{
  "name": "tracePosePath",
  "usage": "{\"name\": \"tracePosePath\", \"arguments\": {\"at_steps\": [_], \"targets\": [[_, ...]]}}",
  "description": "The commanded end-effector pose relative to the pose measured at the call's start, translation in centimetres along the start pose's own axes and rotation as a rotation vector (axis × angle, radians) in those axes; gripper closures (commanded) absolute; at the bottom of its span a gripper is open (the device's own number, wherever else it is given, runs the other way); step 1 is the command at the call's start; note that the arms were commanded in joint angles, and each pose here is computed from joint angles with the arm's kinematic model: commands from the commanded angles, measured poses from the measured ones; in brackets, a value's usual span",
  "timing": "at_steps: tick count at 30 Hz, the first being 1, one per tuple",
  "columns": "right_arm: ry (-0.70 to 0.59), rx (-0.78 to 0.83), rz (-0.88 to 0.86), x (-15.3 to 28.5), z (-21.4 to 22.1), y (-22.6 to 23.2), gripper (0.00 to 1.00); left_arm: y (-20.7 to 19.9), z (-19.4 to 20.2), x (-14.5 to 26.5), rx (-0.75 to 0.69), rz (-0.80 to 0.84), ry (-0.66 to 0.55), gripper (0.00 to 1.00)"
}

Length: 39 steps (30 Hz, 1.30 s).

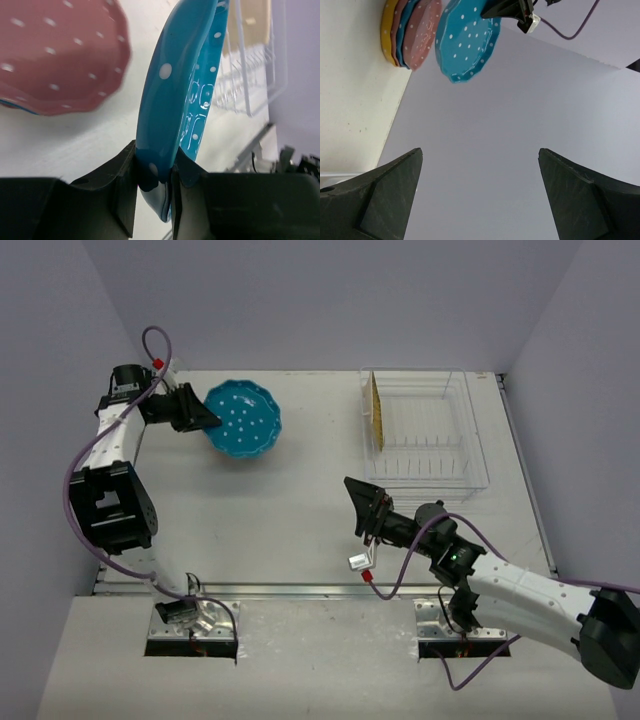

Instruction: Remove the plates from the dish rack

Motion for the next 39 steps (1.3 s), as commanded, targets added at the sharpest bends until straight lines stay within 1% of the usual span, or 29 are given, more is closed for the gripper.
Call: {"name": "tracePosePath", "arguments": {"at_steps": [1, 4, 8, 13, 20, 23, 26, 27, 28, 31, 32, 34, 37, 39], "targets": [[0.070, -0.019, 0.074, 0.3, 1.8, -3.1, 0.02, -0.3, -7.0, 1.4, -0.017, -0.034, -0.193, 1.00], [0.088, -0.040, 0.067, 0.4, 2.1, -3.0, 0.01, 2.1, -9.2, 0.9, 0.014, -0.122, -0.242, 1.00], [0.110, -0.069, 0.056, 0.6, 2.5, -2.9, 0.01, 3.4, -10.6, 0.0, 0.052, -0.130, -0.263, 1.00], [0.132, -0.101, 0.041, 0.9, 2.9, -2.7, 0.01, 5.2, -11.2, -1.2, 0.096, -0.139, -0.262, 1.00], [0.156, -0.134, 0.037, 1.0, 3.3, -2.7, 0.01, 7.2, -11.0, -2.0, 0.107, -0.186, -0.258, 0.99], [0.185, -0.183, 0.030, 0.9, 3.9, -2.8, 0.01, 7.6, -10.9, -1.9, 0.099, -0.222, -0.265, 0.83], [0.248, -0.318, 0.037, 0.7, 5.6, -4.0, 0.01, 7.7, -11.0, -1.2, 0.071, -0.269, -0.280, 0.64], [0.295, -0.406, 0.029, 0.5, 6.7, -4.5, 0.01, 7.9, -11.1, -0.8, 0.054, -0.307, -0.294, 0.56], [0.319, -0.471, -0.012, 0.0, 7.1, -4.1, 0.01, 8.0, -11.1, -0.4, 0.043, -0.331, -0.303, 0.51], [0.427, -0.675, 0.023, -0.4, 9.6, -6.7, 0.01, 7.7, -11.0, 0.6, -0.004, -0.389, -0.323, 0.37], [0.448, -0.725, 0.019, -0.7, 10.2, -7.3, 0.01, 7.9, -10.9, 1.0, -0.015, -0.417, -0.329, 0.33], [0.494, -0.866, 0.037, -0.9, 10.7, -7.8, 0.01, 7.5, -10.9, 2.0, -0.043, -0.456, -0.350, 0.30], [0.560, -1.087, 0.043, -1.4, 11.8, -8.5, 0.01, 6.6, -11.4, 4.0, -0.113, -0.553, -0.402, 0.27], [0.617, -1.222, 0.035, -1.0, 13.2, -8.8, 0.01, 5.6, -12.0, 6.1, -0.181, -0.653, -0.474, 0.26]]}}
Point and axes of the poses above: each gripper's point midway between its finger pads, its own x axis back along the fingers, its own y axis along the line the jaws close on, z = x × y, the point moved 2 cm from there along x, back along the fingers, and after that the axes turned 3 degrees about x, right-handed, at the moved point
